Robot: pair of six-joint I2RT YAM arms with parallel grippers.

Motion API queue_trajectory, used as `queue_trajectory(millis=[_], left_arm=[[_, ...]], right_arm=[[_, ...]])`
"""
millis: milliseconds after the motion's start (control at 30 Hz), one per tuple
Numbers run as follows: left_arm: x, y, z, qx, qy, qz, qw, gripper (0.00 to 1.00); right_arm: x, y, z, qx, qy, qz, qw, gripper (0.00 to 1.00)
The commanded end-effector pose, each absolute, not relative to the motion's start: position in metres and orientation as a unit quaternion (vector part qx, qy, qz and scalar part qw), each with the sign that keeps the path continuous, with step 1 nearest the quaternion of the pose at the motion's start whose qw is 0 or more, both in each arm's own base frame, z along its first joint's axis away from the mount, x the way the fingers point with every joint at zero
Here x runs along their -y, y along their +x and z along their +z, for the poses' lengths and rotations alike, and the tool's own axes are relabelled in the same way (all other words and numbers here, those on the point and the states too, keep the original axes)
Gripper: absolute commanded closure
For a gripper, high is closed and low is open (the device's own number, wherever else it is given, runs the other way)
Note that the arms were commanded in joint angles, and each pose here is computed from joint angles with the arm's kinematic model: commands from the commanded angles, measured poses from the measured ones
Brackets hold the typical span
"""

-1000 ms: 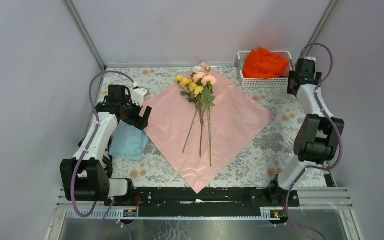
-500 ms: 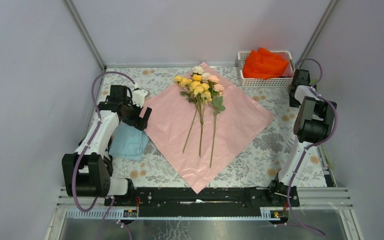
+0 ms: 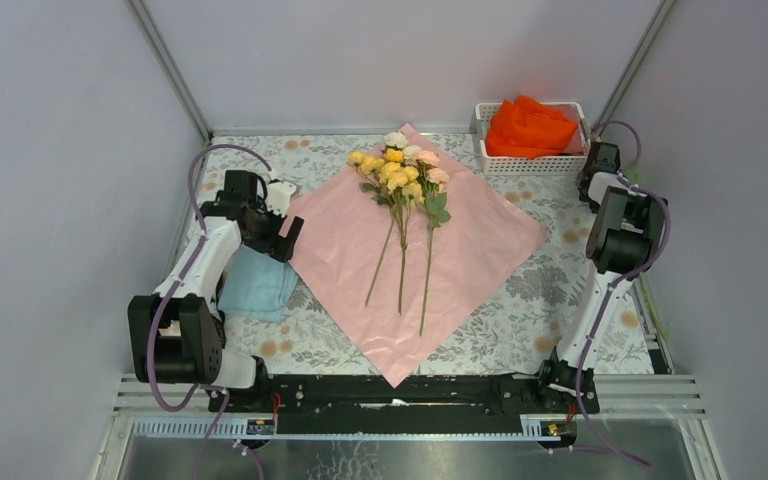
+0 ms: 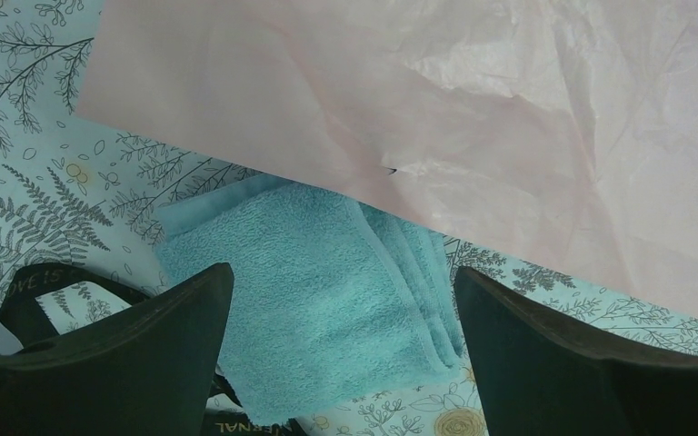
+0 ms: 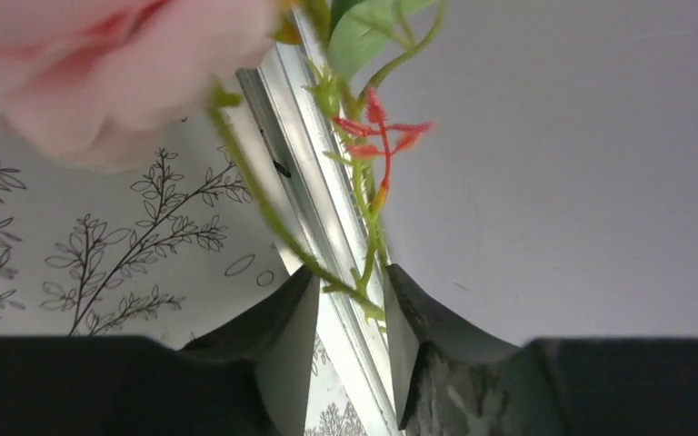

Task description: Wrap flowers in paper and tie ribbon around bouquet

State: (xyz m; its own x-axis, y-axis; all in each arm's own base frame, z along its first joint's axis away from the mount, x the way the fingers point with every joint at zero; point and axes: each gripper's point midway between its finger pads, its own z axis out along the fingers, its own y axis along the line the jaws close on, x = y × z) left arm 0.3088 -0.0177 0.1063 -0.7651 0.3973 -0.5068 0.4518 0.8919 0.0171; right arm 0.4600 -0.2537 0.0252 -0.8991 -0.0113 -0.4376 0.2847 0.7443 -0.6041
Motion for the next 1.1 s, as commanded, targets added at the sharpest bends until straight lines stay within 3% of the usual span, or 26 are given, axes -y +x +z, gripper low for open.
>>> queue_trajectory(millis=[0, 167, 400, 533, 600, 800, 1067], left_arm=[[0.013, 0.317, 0.11, -0.939, 0.215, -0.041, 0.264, 0.01], [0.013, 0.316, 0.109, -0.94, 0.216, -0.043, 0.261, 0.01], [0.014, 0.317, 0.115, -0.936, 0.219, -0.045, 0.271, 0.01], [0.018, 0.314, 0.116, -0.934, 0.223, -0.055, 0.274, 0.01], [0.021, 0.315, 0.121, -0.93, 0.224, -0.063, 0.283, 0.01], [0.026, 0.313, 0.141, -0.92, 0.229, -0.067, 0.311, 0.01], [0.02, 0.295, 0.151, -0.91, 0.254, -0.044, 0.325, 0.01]], right_arm=[[0.267, 0.469, 0.035, -0.896, 0.073, -0.379, 0.22, 0.67], [0.268, 0.469, 0.062, -0.885, 0.096, -0.385, 0.244, 1.0], [0.266, 0.446, 0.191, -0.809, 0.196, -0.409, 0.373, 1.0], [0.246, 0.427, 0.271, -0.773, 0.242, -0.363, 0.461, 1.0], [0.213, 0.409, 0.332, -0.745, 0.247, -0.305, 0.539, 1.0], [0.081, 0.401, 0.413, -0.724, 0.139, -0.172, 0.653, 1.0], [-0.167, 0.385, 0.417, -0.747, -0.041, 0.227, 0.624, 1.0]])
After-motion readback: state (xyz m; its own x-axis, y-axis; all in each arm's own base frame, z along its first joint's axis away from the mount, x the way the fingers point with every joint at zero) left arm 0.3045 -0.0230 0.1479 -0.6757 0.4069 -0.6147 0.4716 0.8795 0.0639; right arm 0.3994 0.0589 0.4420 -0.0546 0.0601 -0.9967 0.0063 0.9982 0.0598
